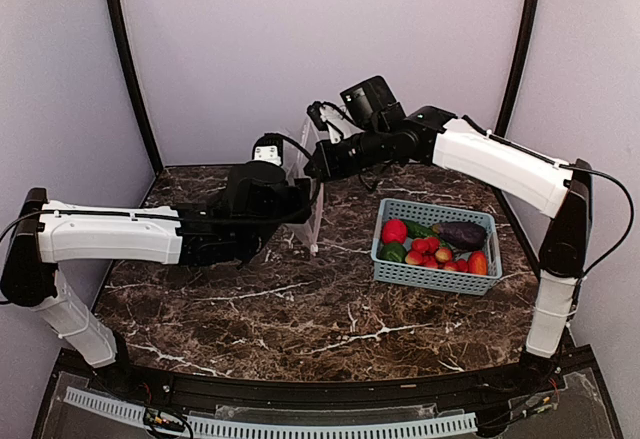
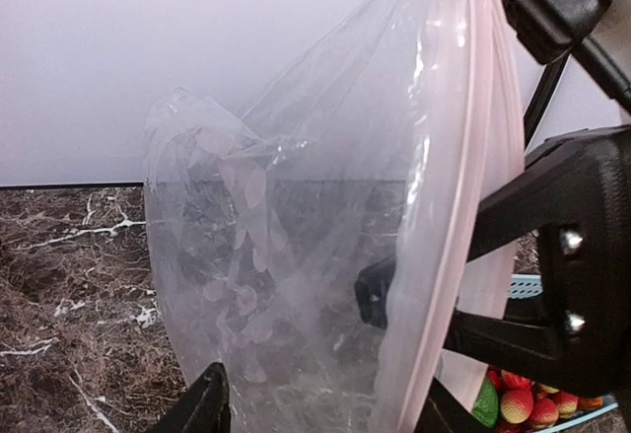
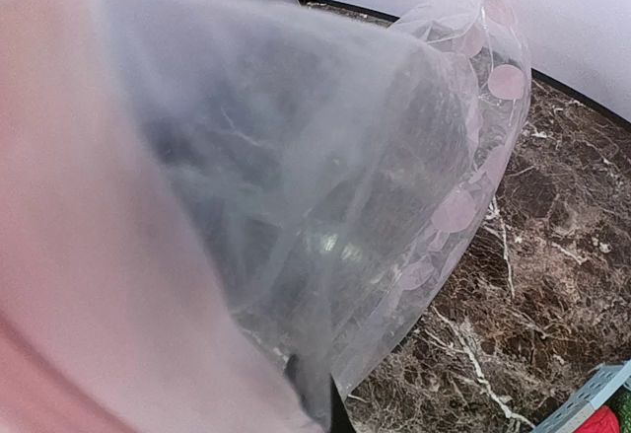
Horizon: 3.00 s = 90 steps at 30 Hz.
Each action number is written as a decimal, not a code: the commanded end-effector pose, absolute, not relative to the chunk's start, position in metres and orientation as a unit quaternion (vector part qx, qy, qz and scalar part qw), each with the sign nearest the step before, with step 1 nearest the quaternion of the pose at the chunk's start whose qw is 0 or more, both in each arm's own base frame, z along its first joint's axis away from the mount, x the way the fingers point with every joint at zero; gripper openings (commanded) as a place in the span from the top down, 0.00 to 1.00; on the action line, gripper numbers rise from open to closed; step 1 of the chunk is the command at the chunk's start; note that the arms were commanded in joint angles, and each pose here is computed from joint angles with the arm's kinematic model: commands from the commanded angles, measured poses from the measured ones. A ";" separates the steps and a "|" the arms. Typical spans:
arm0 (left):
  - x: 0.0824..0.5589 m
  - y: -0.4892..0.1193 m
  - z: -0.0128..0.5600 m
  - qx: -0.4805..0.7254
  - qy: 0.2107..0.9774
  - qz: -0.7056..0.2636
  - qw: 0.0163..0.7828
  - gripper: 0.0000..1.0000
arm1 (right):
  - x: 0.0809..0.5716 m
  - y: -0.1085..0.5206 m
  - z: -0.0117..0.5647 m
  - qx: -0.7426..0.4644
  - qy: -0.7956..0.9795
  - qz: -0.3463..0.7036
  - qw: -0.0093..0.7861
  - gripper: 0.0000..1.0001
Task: Place the food in the zip-top bag and seal the zipper
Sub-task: Pass from the right arm to the left, then pick up the fake vegetable from the bin.
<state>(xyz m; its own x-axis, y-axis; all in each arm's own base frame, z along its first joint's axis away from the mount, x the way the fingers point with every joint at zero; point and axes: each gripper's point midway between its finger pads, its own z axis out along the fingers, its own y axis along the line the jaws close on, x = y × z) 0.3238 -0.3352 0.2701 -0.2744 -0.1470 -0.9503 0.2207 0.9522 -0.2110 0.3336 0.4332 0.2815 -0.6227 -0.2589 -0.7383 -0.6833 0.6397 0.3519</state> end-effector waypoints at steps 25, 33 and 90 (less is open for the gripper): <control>0.327 -0.259 0.301 -0.022 0.757 0.014 0.653 0.99 | 0.372 0.350 0.253 -0.187 0.890 0.184 0.374 1.00; 0.329 -0.274 0.295 0.011 0.765 -0.002 0.644 0.99 | 0.321 0.383 0.282 -0.336 0.815 0.313 0.353 0.91; 0.300 -0.322 0.266 0.241 0.783 -0.329 0.471 0.99 | 0.312 0.139 0.143 -0.459 0.857 0.101 0.212 0.55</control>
<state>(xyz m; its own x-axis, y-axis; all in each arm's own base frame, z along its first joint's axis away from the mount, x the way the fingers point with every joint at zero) 0.3091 -0.3212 0.2474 -0.4577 0.1158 -0.8815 0.6663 0.7011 -0.2539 0.3261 0.1560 0.1461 -0.4867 -0.7129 -0.5048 -0.8224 0.5688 -0.0104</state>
